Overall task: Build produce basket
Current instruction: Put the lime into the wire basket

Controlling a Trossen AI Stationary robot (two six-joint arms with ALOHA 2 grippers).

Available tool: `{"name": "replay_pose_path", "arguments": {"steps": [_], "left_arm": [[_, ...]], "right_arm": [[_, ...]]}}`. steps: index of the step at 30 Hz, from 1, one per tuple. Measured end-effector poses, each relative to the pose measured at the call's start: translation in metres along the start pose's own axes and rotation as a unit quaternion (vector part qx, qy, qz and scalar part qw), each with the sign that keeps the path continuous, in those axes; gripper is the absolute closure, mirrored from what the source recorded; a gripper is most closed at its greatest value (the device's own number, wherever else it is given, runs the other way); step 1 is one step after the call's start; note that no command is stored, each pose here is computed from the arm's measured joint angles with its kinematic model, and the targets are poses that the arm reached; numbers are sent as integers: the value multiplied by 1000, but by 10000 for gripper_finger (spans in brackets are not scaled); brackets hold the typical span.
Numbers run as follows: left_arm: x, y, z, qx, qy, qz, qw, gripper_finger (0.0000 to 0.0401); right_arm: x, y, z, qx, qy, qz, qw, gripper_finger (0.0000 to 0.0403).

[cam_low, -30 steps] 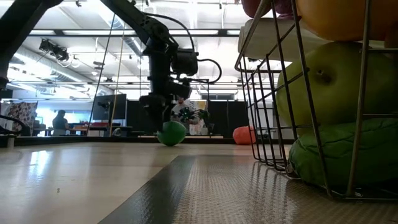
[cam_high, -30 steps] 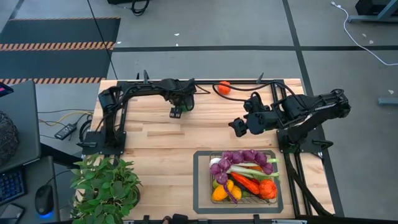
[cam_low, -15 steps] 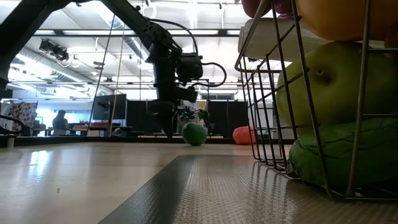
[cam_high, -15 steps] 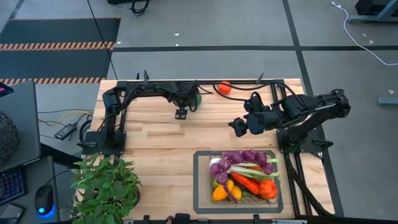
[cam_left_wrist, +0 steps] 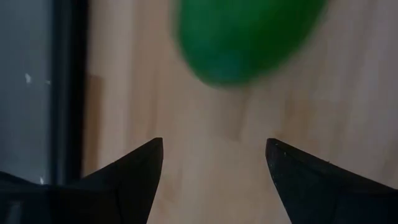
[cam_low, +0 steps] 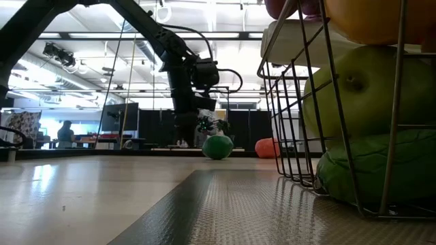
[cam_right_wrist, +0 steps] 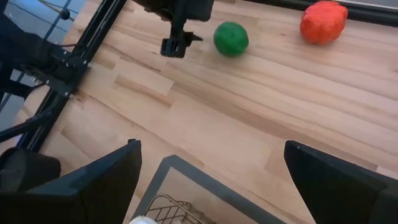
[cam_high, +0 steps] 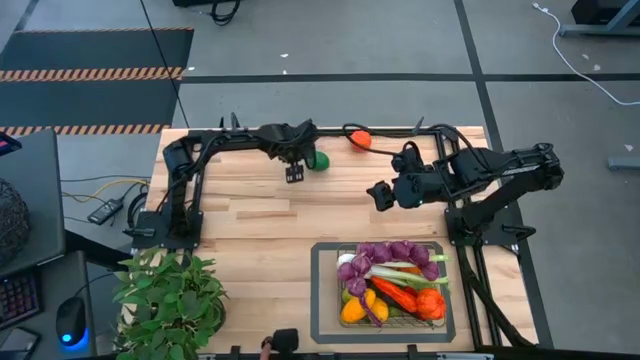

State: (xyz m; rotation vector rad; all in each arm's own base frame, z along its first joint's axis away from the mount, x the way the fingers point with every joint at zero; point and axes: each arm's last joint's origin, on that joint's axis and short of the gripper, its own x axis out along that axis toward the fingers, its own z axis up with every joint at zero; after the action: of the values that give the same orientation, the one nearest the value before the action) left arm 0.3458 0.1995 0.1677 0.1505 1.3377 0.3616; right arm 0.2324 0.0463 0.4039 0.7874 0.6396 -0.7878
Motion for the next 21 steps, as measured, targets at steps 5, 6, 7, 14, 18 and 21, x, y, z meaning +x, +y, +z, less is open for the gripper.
{"name": "replay_pose_path", "arguments": {"steps": [5,6,7,14,18,21], "left_arm": [[1,14,8,48,-53,33,997,110],[1,15,9,85,-59,39,994,110],[1,15,10,130,-64,46,988,110],[-5,2,24,319,-59,114,939,110],[-9,-7,29,242,-58,136,959,110],[-9,-14,29,198,-55,126,970,110]], "right_arm": [[3,0,4,12,7,4,1000,7],[3,0,5,14,8,6,1000,7],[3,0,6,17,8,8,1000,7],[4,1,8,26,3,13,1000,7],[4,1,8,37,-3,11,999,7],[4,1,9,37,-4,11,999,7]]}}
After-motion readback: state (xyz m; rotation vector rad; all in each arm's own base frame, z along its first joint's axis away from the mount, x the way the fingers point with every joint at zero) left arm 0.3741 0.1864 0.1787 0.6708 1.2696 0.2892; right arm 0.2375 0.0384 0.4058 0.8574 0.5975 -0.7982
